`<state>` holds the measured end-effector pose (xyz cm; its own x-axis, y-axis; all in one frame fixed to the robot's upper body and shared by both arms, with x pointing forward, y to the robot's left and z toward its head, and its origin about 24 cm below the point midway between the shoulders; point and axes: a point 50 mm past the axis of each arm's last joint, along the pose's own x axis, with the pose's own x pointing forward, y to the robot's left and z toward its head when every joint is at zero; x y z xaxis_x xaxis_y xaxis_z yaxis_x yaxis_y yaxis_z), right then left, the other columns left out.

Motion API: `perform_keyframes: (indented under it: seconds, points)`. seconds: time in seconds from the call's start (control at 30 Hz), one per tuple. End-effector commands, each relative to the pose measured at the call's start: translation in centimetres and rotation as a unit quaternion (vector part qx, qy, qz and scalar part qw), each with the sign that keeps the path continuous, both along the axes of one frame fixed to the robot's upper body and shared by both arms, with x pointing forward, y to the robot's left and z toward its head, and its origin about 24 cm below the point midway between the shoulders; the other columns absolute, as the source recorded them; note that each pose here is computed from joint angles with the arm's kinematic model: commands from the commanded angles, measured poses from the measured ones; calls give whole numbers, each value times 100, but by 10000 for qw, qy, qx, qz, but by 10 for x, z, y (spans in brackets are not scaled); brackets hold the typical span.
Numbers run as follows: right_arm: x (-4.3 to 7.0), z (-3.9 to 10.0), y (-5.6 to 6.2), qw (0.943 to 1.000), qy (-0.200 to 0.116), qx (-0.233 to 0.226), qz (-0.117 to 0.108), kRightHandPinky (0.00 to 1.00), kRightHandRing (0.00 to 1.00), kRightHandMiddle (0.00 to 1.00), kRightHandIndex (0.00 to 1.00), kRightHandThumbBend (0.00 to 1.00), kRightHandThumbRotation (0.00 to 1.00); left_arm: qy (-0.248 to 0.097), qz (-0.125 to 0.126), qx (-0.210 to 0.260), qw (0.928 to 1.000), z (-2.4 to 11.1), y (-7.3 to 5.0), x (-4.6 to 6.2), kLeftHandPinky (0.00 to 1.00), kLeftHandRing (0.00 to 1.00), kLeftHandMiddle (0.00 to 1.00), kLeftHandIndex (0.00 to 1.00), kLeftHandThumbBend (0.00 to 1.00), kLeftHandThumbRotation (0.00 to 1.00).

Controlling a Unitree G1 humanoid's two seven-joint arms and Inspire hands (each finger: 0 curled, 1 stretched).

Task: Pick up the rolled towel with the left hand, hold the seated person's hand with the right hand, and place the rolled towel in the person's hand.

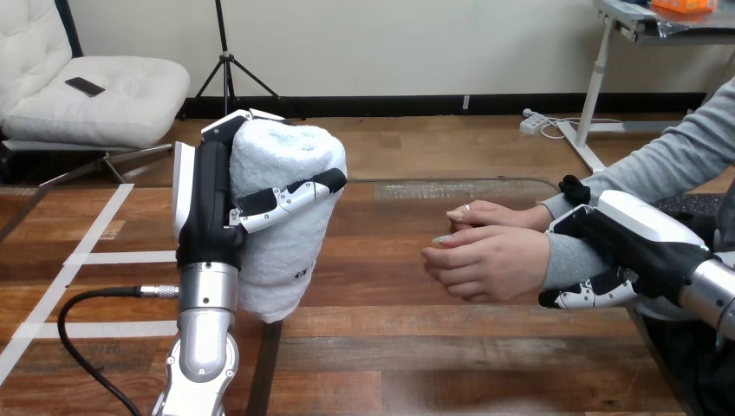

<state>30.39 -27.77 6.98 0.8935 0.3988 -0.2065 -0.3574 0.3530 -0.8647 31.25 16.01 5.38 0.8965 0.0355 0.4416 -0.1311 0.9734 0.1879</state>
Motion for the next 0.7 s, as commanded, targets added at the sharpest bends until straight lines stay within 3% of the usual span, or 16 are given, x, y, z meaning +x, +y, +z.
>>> perform_keyframes:
  seconds: [0.0, 0.67]
  points:
    - [11, 19, 8, 9985, -472, 239, 101, 22, 26, 32, 37, 56, 0, -745, -124, 25, 9971, 36, -5, 13, 36, 39, 40, 40, 67, 0]
    - [12, 22, 10, 9982, -542, 207, 158, 22, 25, 32, 37, 57, 0, -651, -252, -193, 9974, 32, -16, 15, 35, 38, 41, 40, 67, 0]
